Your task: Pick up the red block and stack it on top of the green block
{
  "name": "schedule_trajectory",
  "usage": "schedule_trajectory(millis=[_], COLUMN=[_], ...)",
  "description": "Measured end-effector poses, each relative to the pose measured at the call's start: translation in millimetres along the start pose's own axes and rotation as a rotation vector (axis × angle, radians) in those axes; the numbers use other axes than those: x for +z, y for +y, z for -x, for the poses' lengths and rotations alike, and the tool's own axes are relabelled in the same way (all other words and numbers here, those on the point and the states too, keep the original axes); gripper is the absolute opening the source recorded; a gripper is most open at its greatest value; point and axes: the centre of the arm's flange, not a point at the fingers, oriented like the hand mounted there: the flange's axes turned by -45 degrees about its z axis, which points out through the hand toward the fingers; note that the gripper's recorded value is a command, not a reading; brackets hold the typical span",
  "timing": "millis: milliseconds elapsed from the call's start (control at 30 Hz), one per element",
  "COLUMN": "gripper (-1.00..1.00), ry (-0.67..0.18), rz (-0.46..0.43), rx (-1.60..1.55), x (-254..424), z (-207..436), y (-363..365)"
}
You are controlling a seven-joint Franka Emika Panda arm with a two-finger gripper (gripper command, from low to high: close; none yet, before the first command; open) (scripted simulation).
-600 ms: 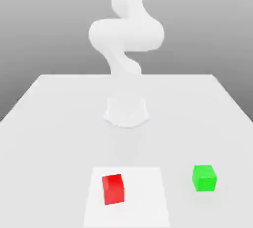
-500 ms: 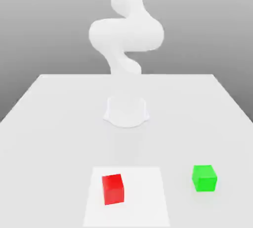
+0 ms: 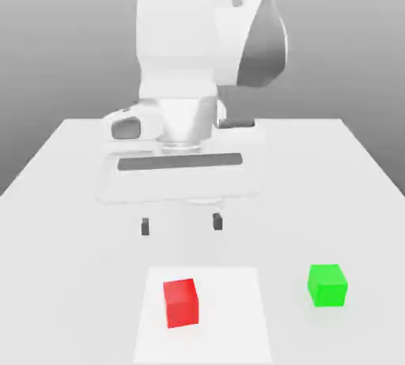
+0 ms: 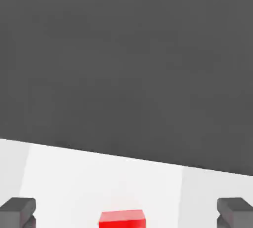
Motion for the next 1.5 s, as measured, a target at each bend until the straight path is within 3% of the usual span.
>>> schedule_trajectory(millis=[100, 267, 300, 533, 733, 1000, 1267, 1433, 1467, 1500], gripper=[0.00, 0.00, -1.00, -1.00, -1.00, -1.00, -1.00, -1.00, 1.00, 1.00], ry=[-0.088, -0.110, -0.110, -0.111, -0.111, -0.110, -0.108, -0.108, -0.108, -0.108], rz=[-0.011, -0.013, -0.013, -0.014, -0.015, -0.025, -0.030, -0.028, -0.028, -0.028], rx=[-0.024, -0.032, -0.032, -0.032, -0.036, -0.176, -0.304, -0.276, -0.275, -0.275], x=[52.3, 110.1, 119.9, 122.0, 67.3, 42.8, 25.4, 75.8, 82.3, 82.3], z=[26.4, 37.6, 39.5, 40.0, 32.9, 17.1, 43.1, 45.7, 46.7, 46.7], y=[-0.7, -1.9, -2.2, -2.4, -5.5, -137.0, -263.9, -259.1, -258.6, -258.6])
